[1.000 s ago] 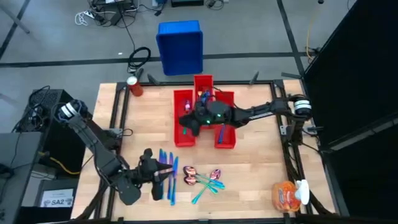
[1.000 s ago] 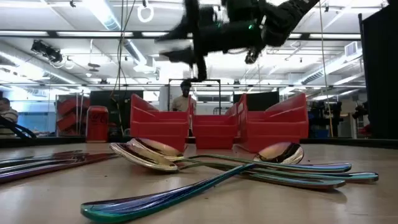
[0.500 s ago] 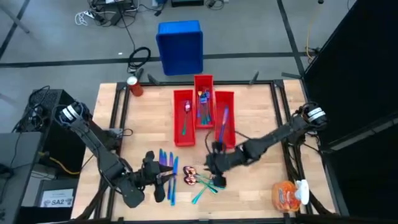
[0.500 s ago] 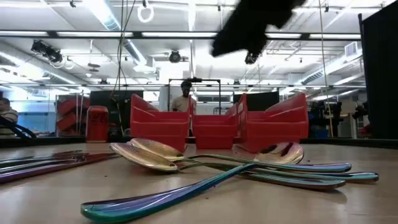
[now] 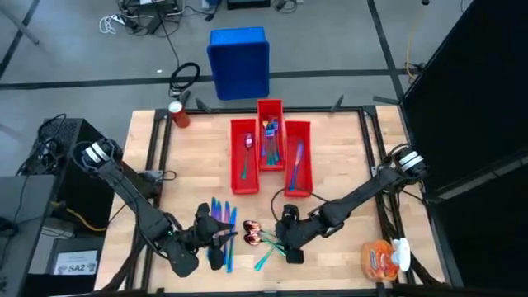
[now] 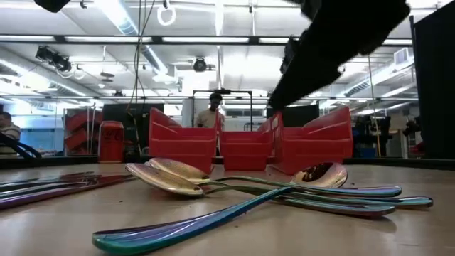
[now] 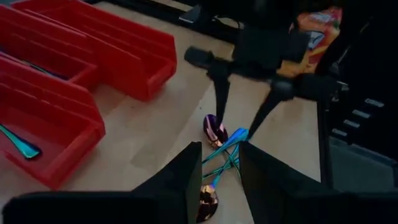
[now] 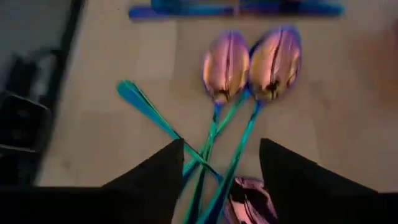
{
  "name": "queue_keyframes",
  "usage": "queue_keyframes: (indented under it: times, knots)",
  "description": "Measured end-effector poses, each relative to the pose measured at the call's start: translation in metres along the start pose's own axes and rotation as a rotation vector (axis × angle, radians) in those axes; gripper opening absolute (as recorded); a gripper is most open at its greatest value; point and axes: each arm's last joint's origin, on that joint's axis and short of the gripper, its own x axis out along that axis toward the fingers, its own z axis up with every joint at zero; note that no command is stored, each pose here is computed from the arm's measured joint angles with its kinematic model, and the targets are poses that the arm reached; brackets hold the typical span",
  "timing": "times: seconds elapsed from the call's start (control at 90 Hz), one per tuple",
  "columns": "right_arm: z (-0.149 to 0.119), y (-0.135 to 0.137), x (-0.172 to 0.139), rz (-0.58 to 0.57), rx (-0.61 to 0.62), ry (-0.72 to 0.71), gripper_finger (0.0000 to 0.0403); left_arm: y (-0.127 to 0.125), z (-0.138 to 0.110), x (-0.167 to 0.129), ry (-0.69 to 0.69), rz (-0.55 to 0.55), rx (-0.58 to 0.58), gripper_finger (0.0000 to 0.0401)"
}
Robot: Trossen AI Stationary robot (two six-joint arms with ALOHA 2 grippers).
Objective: Sort silverware
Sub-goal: Put the iridescent spoon into the left orange bin
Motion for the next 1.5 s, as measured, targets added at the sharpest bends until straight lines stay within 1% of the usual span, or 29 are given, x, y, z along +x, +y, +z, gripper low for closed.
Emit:
queue_keyframes:
  times: [0.144,0.3,0.478,0.644,0.733,0.767,0.867,0.978,1.067,1.144,1.211,1.422,1.5]
  knots:
    - [-0.007,-0.004,0.017,-0.022,0.001,0.029,0.0214,0.0,-0.002,0.002,0.01,0.001,0.009,0.009]
    - [-0.007,-0.013,0.029,-0.042,0.037,0.028,0.0219,0.0,-0.003,0.002,0.011,0.003,0.013,0.009]
    - [-0.001,-0.021,0.031,-0.054,0.061,0.008,0.02,0.0,-0.003,0.002,0.012,0.002,0.013,0.009]
    - [-0.001,-0.019,0.035,-0.035,0.064,-0.016,0.0172,0.0,-0.003,0.003,0.012,0.002,0.013,0.009]
    - [-0.003,-0.015,0.041,-0.023,0.041,-0.028,0.0164,-0.001,-0.004,0.004,0.013,0.004,0.016,0.009]
    - [-0.003,-0.014,0.044,-0.017,0.039,-0.042,0.0164,-0.001,-0.003,0.004,0.011,0.003,0.012,0.009]
    - [-0.012,-0.013,0.055,-0.033,0.038,-0.015,0.0167,-0.002,-0.002,0.004,0.009,-0.011,-0.008,0.009]
    - [-0.013,-0.017,0.059,-0.049,0.067,-0.002,0.0176,-0.004,-0.001,0.004,0.011,-0.032,-0.016,0.009]
    - [-0.015,-0.023,0.061,-0.07,0.085,0.022,0.0174,-0.004,-0.001,0.004,0.014,-0.033,-0.004,0.009]
    - [-0.014,-0.024,0.06,-0.071,0.098,0.019,0.0159,-0.004,-0.002,0.004,0.017,-0.032,0.002,0.009]
    - [-0.014,-0.024,0.06,-0.069,0.101,0.018,0.0134,-0.004,-0.002,0.004,0.016,-0.031,0.006,0.009]
    - [-0.013,-0.024,0.06,-0.067,0.107,0.018,0.002,-0.004,-0.002,0.004,0.018,-0.029,0.012,0.009]
    - [-0.013,-0.023,0.06,-0.066,0.109,0.013,0.0008,-0.004,-0.002,0.004,0.018,-0.03,0.011,0.009]
